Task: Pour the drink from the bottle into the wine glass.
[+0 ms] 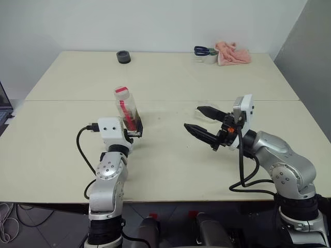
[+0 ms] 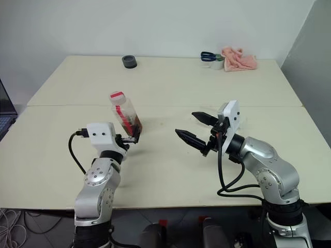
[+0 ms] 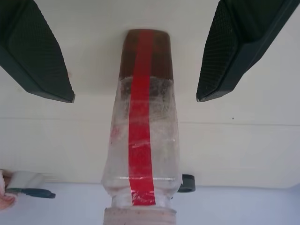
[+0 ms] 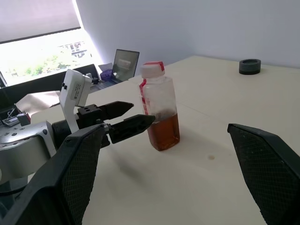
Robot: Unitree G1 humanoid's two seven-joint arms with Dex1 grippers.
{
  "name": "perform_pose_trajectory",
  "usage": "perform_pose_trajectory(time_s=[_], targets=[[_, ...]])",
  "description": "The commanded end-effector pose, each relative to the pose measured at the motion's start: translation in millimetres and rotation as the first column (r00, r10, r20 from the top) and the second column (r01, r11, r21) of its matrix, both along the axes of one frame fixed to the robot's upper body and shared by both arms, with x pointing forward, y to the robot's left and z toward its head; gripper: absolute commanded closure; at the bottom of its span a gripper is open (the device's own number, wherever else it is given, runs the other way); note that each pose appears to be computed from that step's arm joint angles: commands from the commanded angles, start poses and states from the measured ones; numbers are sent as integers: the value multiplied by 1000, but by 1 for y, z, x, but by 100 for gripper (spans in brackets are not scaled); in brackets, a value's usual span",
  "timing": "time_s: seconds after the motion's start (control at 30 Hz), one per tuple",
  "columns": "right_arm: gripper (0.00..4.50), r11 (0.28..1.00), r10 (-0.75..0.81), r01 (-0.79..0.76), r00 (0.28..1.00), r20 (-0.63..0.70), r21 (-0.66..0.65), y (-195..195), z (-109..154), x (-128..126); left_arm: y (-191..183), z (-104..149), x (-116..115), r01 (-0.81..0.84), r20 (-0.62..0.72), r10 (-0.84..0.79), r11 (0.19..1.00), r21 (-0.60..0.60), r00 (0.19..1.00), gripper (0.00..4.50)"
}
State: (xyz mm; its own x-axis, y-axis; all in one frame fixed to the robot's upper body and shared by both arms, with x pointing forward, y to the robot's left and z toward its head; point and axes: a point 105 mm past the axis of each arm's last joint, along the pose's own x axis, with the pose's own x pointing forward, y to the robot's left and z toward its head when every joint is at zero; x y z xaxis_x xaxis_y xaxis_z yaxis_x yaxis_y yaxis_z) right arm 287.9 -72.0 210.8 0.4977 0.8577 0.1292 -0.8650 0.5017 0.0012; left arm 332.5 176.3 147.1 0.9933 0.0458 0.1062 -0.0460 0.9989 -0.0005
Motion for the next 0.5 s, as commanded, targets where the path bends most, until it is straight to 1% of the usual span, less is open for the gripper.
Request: perform_pose_trajectory(time_s=[0.03,0.27,0.37,0.5], targets=[[0,1000,5,-6,998,55,17,1,13,-3,7,17,3,-14,67,13,1000,8,998,2],[0,1000,-2,1,999,52,21,1,14,-3,17,31,22,-4,110,1,999,35,994,2],[0,1000,-8,7,999,51,28,0,15,-2,8,32,32,74,106,-80,996,56,991,2],[0,999,-11,9,999,51,32,1,16,-2,4,36,43,116,115,-121,992,52,986,2]])
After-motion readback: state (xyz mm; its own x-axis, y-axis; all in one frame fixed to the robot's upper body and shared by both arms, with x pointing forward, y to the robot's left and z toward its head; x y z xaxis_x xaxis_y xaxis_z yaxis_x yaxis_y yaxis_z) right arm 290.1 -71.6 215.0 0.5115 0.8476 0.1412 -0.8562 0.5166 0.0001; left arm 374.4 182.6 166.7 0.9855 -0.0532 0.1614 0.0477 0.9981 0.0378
